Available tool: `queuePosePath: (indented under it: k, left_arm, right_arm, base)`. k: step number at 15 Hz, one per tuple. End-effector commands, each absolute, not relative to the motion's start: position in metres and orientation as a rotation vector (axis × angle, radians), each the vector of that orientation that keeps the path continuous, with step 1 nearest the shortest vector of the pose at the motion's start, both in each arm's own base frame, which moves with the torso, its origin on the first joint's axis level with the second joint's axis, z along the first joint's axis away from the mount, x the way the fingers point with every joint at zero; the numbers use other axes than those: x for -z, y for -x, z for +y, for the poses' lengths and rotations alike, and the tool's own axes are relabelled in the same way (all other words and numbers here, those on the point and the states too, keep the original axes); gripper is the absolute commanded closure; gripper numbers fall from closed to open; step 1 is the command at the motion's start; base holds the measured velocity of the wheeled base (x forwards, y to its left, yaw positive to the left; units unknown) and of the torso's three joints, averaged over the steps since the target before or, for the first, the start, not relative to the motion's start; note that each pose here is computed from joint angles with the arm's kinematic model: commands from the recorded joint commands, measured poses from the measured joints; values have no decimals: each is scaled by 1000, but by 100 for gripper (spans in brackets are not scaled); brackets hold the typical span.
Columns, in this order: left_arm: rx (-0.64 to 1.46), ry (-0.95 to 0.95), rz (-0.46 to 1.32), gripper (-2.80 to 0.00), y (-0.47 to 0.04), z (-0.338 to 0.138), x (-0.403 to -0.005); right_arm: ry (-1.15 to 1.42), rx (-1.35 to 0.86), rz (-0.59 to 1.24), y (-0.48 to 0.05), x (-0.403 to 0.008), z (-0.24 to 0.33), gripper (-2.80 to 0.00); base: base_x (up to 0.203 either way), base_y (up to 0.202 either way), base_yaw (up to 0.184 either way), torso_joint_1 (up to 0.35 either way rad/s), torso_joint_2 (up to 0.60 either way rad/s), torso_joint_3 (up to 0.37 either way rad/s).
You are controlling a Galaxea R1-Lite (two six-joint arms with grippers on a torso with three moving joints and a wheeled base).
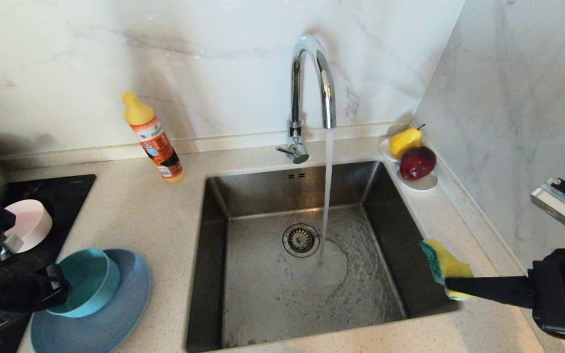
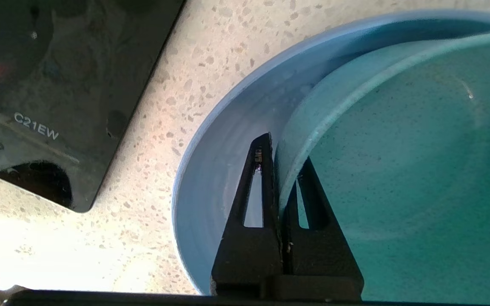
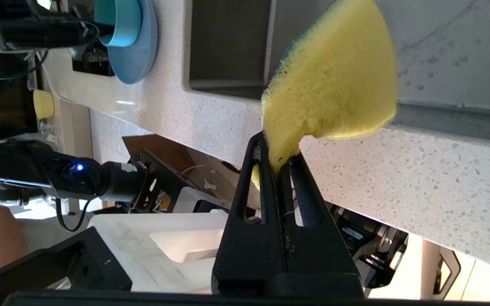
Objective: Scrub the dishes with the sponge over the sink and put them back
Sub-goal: Wash the bowl
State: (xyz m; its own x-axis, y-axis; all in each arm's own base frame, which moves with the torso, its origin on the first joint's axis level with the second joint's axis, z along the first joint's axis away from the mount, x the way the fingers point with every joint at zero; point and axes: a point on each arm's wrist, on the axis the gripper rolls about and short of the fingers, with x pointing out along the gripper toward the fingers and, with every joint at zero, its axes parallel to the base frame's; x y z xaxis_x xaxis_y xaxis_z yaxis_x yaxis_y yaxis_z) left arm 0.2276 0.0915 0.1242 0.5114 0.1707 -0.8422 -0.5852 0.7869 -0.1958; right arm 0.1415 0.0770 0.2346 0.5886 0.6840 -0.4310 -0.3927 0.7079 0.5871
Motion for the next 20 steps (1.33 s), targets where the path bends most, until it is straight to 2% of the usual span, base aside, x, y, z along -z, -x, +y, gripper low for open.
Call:
queuePosePath:
  k: [1,5,10,12,17,20]
  left_arm:
    - [-480,505,935,0,-225,91,-124]
    - [-468,510,890,0,-215,86,-149]
    - [-394,515,741,0,-184,72,-241]
    - [-345,521,704,0,-164,62,-267]
    - [-34,499,740,0,-163,10,-279]
    - [82,423,866,0,-201,-37,-267]
  right_arm:
    - [-465,-655,697,-142,-234,78,0]
    - [-465,-652,704,-142,-232,78,0]
    - [-466,-655,697,-141,-234,77,0]
    - [-466,-657,692,-140,-234,76,0]
    - [-466,-663,677,-136,-237,75,0]
    - [-468,-663,665,-134,-238,73,0]
  base:
    - [0,0,0,0,0,0]
    - [0,0,0,0,0,0]
    - [0,0,0,0,0,0]
    - [0,0,0,0,0,0]
    - [0,0,0,0,0,0]
    - [0,0,0,0,0,0]
